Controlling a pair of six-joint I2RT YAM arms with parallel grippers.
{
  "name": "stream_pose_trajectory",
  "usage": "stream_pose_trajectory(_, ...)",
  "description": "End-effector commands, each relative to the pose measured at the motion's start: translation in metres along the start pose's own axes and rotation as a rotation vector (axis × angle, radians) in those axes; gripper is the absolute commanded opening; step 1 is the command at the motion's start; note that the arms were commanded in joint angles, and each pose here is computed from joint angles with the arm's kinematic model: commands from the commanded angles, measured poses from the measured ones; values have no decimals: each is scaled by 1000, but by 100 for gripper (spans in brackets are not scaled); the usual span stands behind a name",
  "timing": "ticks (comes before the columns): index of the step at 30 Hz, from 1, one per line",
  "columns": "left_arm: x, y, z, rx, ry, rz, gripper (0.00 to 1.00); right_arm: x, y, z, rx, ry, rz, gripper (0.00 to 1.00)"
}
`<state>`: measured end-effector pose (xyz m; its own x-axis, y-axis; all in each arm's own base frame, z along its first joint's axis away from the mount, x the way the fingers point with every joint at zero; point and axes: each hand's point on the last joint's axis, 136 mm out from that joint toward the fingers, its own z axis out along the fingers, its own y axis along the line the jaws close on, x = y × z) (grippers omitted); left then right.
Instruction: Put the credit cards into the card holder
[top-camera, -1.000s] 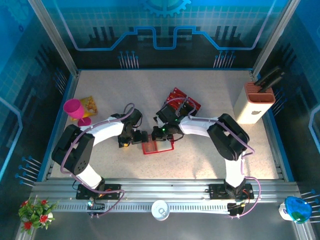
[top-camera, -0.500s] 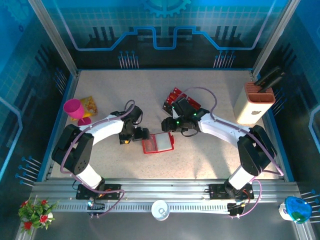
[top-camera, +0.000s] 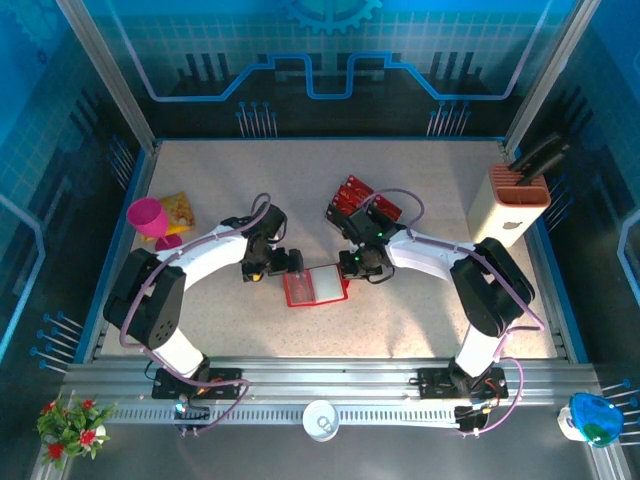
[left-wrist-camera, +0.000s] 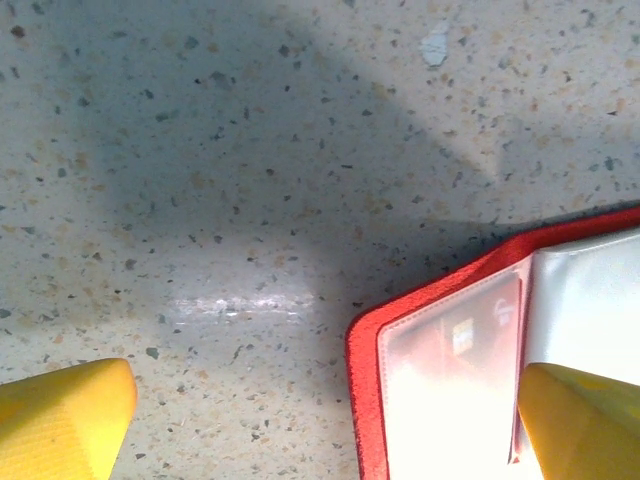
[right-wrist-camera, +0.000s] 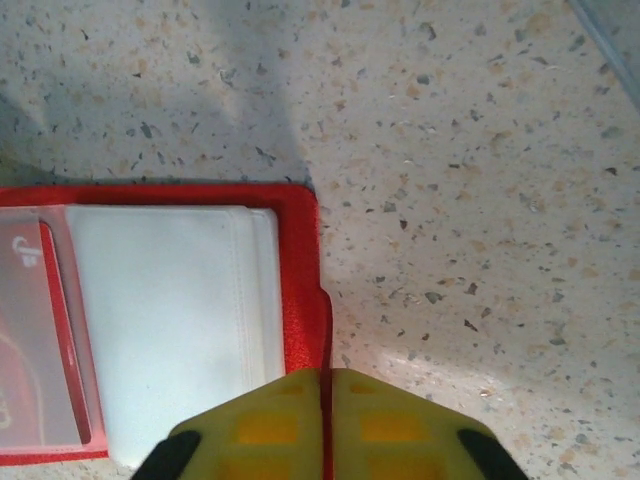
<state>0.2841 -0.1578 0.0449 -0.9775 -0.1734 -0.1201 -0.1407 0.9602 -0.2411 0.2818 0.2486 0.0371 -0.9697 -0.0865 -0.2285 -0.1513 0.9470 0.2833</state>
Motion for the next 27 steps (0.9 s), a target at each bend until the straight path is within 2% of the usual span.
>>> stream_pose_trajectory(1, -4, -12, -12, 54, -3, 17, 99, 6, -12, -5, 27, 3, 26, 2)
stream_pose_trajectory(7, -6, -26, -17, 100, 0, 32, 99, 17, -19, -13, 25, -1, 66, 1)
stream_pose_trajectory(8, -6, -29, -18, 108, 0, 35, 99, 18, -19, -14, 20, -3, 71, 6)
stream_pose_trajectory(10, -5, -36, -20, 124, 1, 46, 99, 17, -18, -18, 13, -14, 78, 28)
stream_pose_trajectory(11, -5, -41, -21, 134, -2, 52, 99, 16, -18, -22, 11, -23, 85, 34)
stream_pose_trajectory(12, -4, -44, -22, 140, -1, 59, 99, 14, -16, -27, 6, -37, 89, 35)
stream_pose_trajectory(15, -1, -56, -24, 159, -2, 85, 99, 5, -7, -45, -30, -85, 102, 32)
stream_pose_trajectory(19, 6, -67, -24, 164, 7, 118, 99, -3, 12, -53, -107, -105, 122, 19)
stream_pose_trajectory(22, 12, -69, -19, 161, 19, 129, 99, -2, 29, -43, -162, -80, 138, 12)
stream_pose_trajectory(27, 21, -68, -12, 150, 32, 142, 99, 0, 48, -14, -169, -38, 134, 9)
